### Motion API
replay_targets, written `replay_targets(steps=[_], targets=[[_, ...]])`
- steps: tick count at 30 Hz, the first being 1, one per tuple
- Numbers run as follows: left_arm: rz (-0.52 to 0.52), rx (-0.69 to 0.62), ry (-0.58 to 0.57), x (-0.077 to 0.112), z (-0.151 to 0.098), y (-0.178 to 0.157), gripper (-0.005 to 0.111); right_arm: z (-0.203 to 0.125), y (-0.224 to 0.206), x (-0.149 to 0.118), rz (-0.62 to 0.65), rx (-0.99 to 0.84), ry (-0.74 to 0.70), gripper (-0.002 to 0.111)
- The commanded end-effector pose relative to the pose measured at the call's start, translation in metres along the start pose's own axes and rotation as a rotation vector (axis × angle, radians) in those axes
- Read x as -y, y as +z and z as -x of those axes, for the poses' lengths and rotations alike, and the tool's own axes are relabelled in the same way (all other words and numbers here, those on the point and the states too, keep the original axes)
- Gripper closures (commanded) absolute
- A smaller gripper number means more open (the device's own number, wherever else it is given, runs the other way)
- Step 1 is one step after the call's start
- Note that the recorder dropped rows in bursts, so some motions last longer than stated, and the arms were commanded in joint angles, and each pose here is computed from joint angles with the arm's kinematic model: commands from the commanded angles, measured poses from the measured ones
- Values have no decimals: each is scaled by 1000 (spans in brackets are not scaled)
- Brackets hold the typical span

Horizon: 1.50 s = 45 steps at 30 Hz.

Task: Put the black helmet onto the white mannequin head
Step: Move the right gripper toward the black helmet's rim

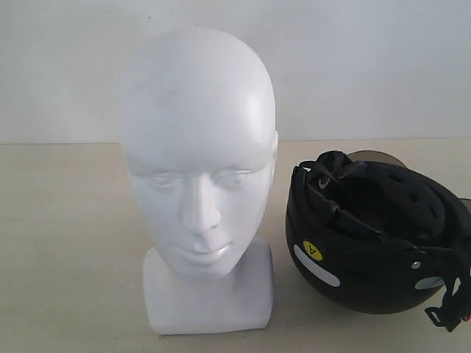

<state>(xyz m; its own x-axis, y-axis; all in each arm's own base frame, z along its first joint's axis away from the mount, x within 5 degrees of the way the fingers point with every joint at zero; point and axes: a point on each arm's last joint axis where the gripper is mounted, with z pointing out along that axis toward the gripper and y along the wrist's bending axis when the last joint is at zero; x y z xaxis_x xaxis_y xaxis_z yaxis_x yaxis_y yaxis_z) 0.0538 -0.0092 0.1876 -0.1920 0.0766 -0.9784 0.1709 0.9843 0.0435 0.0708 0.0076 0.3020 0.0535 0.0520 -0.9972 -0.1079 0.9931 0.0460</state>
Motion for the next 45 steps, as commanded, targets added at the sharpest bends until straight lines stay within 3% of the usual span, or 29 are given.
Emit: replay_targets(steps=[1, 6, 9, 14, 17, 22, 32, 40, 45], targets=[[-3, 0, 4, 0, -1, 0, 102, 22, 26, -1, -2, -74, -13, 108], [-3, 0, 4, 0, -1, 0, 102, 43, 40, -1, -3, 87, 43, 108], [-3, 0, 4, 0, -1, 0, 102, 41, 41, -1, -4, 63, 27, 108], [-3, 0, 4, 0, -1, 0, 102, 39, 53, -3, 73, -412, -333, 108], [-3, 0, 4, 0, -1, 0, 102, 40, 69, -7, 226, -692, -526, 108], [-3, 0, 4, 0, -1, 0, 102, 19, 101, -14, 305, -818, -372, 108], [-3, 0, 4, 0, -1, 0, 102, -28, 147, -10, 324, -1001, -371, 108], [-3, 0, 4, 0, -1, 0, 102, -37, 168, -2, 225, -952, -386, 108], [-3, 0, 4, 0, -1, 0, 102, -55, 174, 5, 179, -1061, -410, 108]])
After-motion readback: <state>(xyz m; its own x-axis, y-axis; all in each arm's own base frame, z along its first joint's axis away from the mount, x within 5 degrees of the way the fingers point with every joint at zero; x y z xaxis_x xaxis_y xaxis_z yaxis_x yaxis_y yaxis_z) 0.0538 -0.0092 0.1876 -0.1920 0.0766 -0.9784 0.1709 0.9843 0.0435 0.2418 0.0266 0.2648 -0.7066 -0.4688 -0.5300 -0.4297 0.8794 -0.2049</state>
